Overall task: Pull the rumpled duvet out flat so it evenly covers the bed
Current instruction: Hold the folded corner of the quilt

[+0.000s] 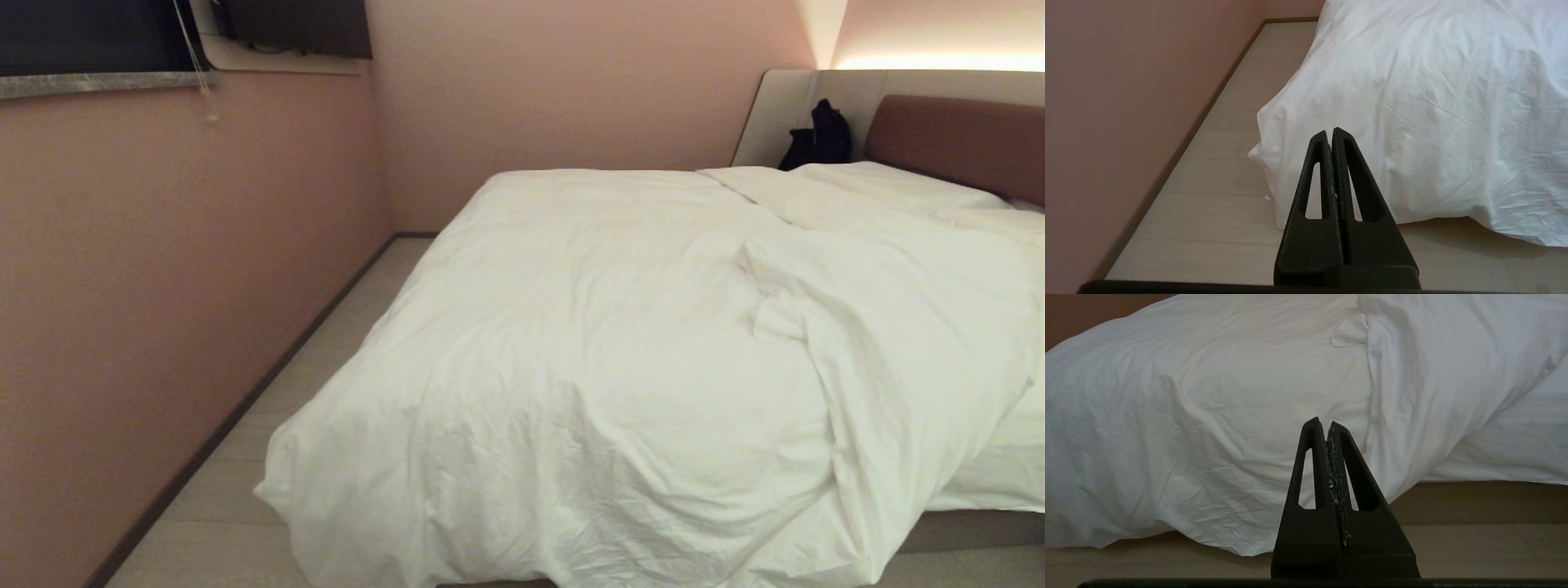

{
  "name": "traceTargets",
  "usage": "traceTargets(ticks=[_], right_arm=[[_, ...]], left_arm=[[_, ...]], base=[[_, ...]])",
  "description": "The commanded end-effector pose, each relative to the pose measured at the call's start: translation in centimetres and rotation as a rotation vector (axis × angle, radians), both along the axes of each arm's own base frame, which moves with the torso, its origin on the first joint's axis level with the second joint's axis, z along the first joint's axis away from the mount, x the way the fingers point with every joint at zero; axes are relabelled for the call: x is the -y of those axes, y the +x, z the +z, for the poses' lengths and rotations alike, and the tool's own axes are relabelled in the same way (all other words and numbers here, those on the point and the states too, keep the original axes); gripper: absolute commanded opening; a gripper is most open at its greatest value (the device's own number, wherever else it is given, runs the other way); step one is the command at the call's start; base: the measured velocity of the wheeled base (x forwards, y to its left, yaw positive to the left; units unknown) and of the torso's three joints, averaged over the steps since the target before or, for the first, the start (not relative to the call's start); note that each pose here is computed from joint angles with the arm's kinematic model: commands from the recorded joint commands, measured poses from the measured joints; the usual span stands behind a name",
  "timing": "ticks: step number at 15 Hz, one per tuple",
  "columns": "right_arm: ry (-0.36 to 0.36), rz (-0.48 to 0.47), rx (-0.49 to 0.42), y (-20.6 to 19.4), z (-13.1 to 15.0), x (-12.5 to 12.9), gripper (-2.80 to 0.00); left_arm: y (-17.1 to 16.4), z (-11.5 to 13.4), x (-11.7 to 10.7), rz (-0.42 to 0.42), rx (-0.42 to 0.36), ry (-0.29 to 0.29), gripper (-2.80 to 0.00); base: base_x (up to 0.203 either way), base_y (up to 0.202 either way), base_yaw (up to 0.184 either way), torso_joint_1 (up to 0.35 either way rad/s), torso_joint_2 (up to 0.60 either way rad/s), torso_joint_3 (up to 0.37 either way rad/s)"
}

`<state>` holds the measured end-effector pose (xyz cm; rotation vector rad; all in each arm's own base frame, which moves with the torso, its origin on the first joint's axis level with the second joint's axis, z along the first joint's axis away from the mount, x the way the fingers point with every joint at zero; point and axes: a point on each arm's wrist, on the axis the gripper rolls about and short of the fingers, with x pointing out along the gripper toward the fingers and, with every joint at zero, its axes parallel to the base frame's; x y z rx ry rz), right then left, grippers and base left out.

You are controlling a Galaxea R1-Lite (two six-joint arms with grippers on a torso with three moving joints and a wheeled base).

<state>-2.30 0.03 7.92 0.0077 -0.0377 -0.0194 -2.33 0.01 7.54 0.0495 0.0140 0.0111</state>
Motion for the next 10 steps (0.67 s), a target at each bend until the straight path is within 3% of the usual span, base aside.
traceTargets(ticks=[1,5,10], right_arm=[[0.0,0.0,-0.001,0.01,0.01,0.0,-2.8],[0.0,0.0,-0.001,0.01,0.01,0.0,-2.8],[0.001,0.0,-0.001,0.01,0.01,0.0,-2.8]], left_arm=[[0.0,-0.02,-0.01,0.004,0.001,-0.011,-2.8],[-0.01,0.03,-0.01,0.007,0.004,-0.042,-2.8],[-0.01,0.01,-0.02,0.009,0.002,-0.037,-2.8]], base=[[0.0,0.0,0.0,0.0,0.0,0.0],[0.0,0.0,0.0,0.0,0.0,0.0],[0.0,0.0,0.0,0.0,0.0,0.0]])
